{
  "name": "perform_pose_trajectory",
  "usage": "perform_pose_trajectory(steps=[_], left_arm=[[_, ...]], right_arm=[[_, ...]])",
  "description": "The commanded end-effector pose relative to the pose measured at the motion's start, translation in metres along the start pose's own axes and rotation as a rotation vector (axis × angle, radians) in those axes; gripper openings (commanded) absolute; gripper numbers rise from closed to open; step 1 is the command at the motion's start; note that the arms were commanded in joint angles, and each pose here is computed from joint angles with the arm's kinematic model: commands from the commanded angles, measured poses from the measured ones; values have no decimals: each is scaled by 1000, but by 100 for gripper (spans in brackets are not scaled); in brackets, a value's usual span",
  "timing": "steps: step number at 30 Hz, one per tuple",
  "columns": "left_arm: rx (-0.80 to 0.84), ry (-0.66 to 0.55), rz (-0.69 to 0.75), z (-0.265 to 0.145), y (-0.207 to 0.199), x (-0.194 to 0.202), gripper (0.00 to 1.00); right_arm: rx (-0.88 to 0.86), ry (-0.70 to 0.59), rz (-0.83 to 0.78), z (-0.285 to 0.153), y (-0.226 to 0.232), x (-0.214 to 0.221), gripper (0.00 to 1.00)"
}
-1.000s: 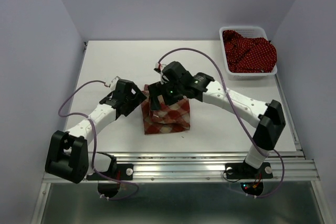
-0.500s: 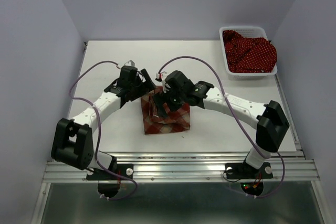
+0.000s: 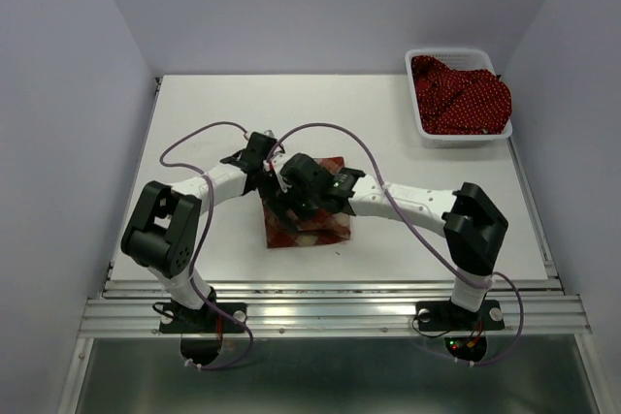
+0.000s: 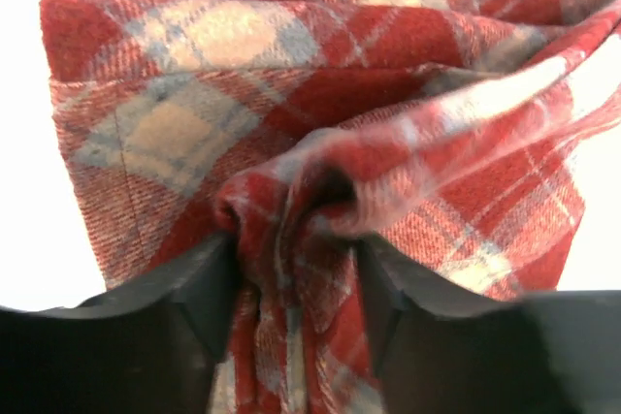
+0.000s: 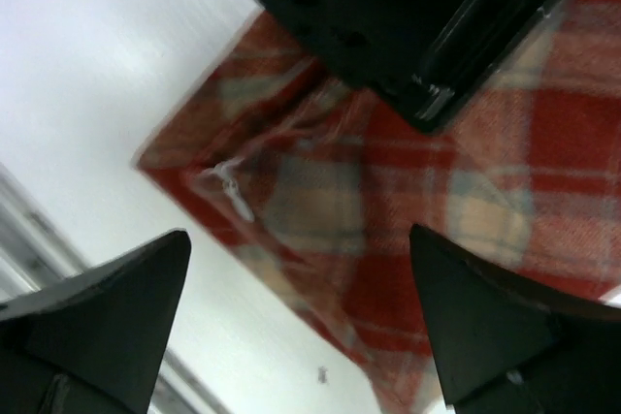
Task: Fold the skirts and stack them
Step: Fold the skirt
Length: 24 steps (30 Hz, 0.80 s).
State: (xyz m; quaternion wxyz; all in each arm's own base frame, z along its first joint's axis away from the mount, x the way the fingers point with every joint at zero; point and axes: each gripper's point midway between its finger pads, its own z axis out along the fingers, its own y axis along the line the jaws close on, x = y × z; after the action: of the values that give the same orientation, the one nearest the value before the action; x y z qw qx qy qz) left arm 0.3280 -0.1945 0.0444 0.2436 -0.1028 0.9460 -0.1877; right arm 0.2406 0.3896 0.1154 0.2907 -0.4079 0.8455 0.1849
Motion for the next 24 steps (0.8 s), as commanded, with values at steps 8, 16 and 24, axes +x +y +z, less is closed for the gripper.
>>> perform_pose_trajectory(steps=[8, 16, 24], left_arm=[[58, -69, 38, -16, -26, -30, 15], [109, -72, 37, -29, -41, -37, 0], [129, -173, 89, -78, -46, -53, 0]], right_arm=[[337, -99, -258, 34, -24, -19, 80], [205, -197, -249, 19, 10, -21, 82], [161, -375, 1, -57, 13, -42, 100]])
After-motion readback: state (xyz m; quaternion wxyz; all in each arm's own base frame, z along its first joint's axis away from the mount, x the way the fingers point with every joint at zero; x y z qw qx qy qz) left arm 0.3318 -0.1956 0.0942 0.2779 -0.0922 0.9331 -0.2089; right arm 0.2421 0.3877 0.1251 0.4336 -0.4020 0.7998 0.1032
